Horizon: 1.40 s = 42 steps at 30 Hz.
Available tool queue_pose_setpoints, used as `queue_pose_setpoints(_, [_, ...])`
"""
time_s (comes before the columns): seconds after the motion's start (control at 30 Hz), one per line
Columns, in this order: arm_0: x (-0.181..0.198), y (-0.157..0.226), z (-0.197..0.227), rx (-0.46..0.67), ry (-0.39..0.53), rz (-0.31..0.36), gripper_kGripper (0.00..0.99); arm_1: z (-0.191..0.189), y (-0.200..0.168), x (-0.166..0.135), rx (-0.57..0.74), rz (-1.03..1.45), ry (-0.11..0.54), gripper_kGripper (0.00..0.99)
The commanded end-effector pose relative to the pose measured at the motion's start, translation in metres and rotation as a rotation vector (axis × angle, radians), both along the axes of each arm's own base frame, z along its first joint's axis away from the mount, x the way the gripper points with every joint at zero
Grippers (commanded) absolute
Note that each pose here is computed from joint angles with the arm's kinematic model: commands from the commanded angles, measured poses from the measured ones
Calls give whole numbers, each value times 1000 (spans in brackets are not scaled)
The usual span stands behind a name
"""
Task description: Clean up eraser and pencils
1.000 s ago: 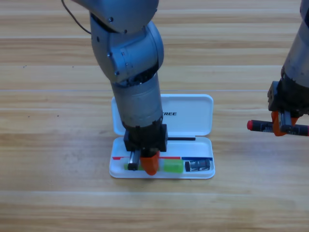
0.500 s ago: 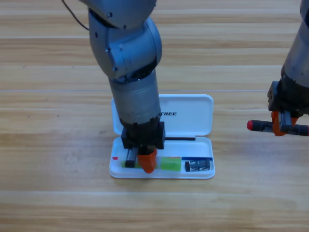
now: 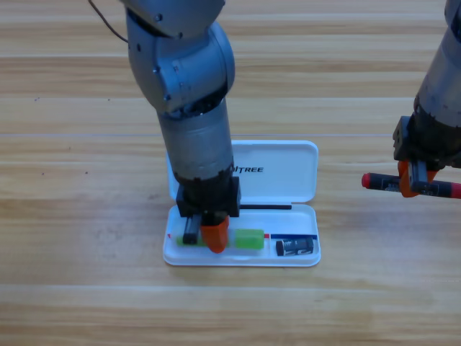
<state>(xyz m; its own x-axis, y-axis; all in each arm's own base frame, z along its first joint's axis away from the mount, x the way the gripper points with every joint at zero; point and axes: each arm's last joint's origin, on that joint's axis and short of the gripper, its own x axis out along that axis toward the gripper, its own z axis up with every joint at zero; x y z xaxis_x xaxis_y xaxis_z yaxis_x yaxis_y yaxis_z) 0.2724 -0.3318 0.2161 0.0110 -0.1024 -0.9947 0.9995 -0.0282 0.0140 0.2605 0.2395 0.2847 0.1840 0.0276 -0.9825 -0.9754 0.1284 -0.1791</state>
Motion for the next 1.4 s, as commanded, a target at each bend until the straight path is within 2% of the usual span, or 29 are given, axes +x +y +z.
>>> queue_pose_setpoints(0.03, [8,3,-29,58,59,15,0,-10,-7,8,-29,-24,2,0])
queue_pose_setpoints(0.6, [9,1,-29,52,61,30,0,-10,-7,8,-31,-18,3,0])
queue_pose_setpoints(0.63, [9,2,-29,53,60,35,55,-11,-7,8,-32,-18,4,0])
queue_pose_setpoints(0.7, [9,2,-29,55,60,38,729,-11,-7,8,-33,-17,3,0])
queue_pose_setpoints(0.73, [9,2,-28,53,58,40,930,-11,-7,8,-33,-17,3,0])
queue_pose_setpoints(0.77, [9,2,-28,54,59,43,986,-11,-7,8,-33,-17,3,0])
queue_pose_setpoints(1.17, [7,4,-17,52,47,65,990,-5,-4,3,-16,-6,-6,0])
queue_pose_setpoints(1.27, [0,14,25,7,0,64,990,-1,7,-3,-3,18,-17,0])
queue_pose_setpoints(1.4, [-21,50,111,-117,-114,64,990,-1,29,-13,4,55,-17,0])
